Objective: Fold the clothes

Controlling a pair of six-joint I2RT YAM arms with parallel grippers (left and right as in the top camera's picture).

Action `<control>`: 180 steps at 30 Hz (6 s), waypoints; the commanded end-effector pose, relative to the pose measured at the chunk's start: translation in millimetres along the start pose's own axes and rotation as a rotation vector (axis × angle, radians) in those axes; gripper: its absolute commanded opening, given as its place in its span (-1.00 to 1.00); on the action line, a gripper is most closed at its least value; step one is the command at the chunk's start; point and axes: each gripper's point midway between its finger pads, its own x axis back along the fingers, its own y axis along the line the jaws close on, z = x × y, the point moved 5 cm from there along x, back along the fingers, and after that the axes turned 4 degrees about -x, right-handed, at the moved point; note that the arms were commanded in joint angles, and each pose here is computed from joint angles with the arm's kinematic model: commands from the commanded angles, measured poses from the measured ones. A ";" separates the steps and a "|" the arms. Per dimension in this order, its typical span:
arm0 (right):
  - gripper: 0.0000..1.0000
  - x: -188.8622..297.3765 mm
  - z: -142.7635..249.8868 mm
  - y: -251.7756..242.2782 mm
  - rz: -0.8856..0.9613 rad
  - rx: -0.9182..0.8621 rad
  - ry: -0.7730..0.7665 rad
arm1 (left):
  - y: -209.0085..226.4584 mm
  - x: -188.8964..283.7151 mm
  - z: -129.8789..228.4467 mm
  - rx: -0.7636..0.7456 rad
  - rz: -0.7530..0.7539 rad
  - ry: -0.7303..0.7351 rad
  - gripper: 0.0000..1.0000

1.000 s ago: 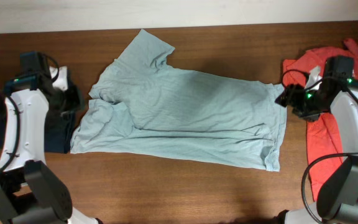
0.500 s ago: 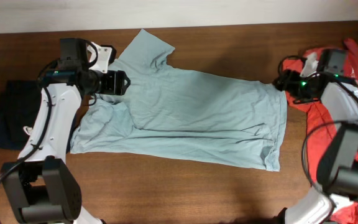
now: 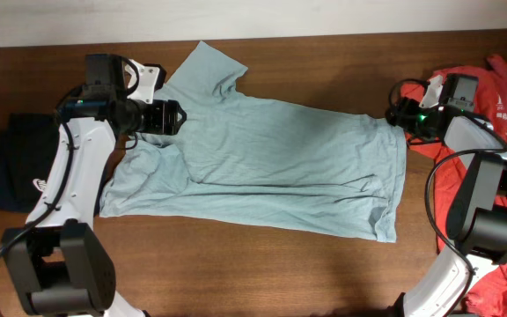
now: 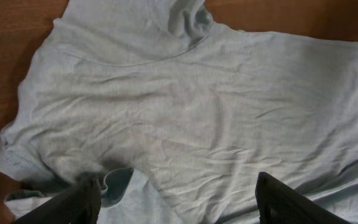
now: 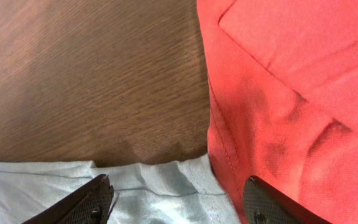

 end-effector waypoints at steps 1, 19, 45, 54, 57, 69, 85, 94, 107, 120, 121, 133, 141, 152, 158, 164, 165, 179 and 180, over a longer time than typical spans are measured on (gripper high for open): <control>0.27 -10.4 4.0 -7.8 0.014 -0.020 0.020 | 0.9 -4.7 0.2 -0.015 0.015 0.004 0.59; -0.71 23.7 -3.2 23.6 -0.131 -0.013 0.020 | 0.9 -4.7 0.4 -0.015 0.014 0.005 0.60; 0.01 -2.0 12.6 -12.4 0.067 -0.033 0.064 | 0.8 -4.7 2.7 -0.011 0.013 0.017 0.60; -0.01 -8.9 13.7 -9.3 0.018 -0.032 0.070 | 5.7 -4.7 3.9 -0.011 -0.027 0.026 0.60; -0.02 -9.1 13.6 -7.3 0.005 -0.031 0.070 | 5.7 -4.7 3.9 -0.011 -0.027 0.026 0.60; -0.09 -30.1 28.1 -9.4 -0.037 -0.043 0.126 | 5.0 -4.6 7.3 -0.004 -0.023 0.043 0.60; -0.92 -8.7 8.8 -11.6 -0.081 -0.048 0.088 | 4.9 -4.6 7.4 -0.004 -0.023 0.044 0.60; -0.92 65.9 -20.1 11.4 -0.095 -0.014 -0.030 | 4.8 -4.5 7.8 -0.003 -0.023 0.046 0.60; -0.92 82.4 22.4 29.2 -0.085 0.007 0.161 | 3.9 -4.3 12.0 0.005 -0.018 0.066 0.60; -0.92 95.2 109.8 36.8 0.171 0.023 0.561 | 7.2 -4.0 14.4 0.007 -0.046 0.081 0.60; -0.92 97.6 112.9 34.4 0.193 0.022 0.578 | 8.1 -3.9 14.5 0.007 -0.053 0.082 0.60; -0.92 110.8 128.0 23.8 0.295 0.020 0.667 | 8.8 -3.9 14.6 0.006 -0.059 0.083 0.61; -0.89 113.2 130.8 23.5 0.299 0.015 0.684 | 7.4 -4.0 13.9 0.006 -0.049 0.080 0.68; -0.88 107.4 136.1 37.9 0.289 0.072 0.687 | 7.5 30.9 -55.8 -0.113 -0.089 -0.090 0.54; -0.34 104.4 135.4 41.4 0.285 0.084 0.675 | 22.1 -11.9 -57.8 -0.149 -0.067 -0.010 0.57; 0.31 104.5 135.2 41.0 0.285 0.082 0.674 | 31.0 -67.5 -76.0 -0.228 -0.066 -0.026 0.64; 0.32 104.5 135.2 41.0 0.285 0.082 0.674 | 31.5 -72.9 -81.3 -0.239 -0.070 -0.046 0.68; 0.36 103.4 134.0 41.4 0.284 0.077 0.666 | 41.9 -192.1 -98.1 -0.320 -0.090 -0.239 0.70; 0.36 103.4 134.1 41.3 0.285 0.077 0.666 | 42.4 -198.0 -97.5 -0.325 -0.090 -0.248 0.69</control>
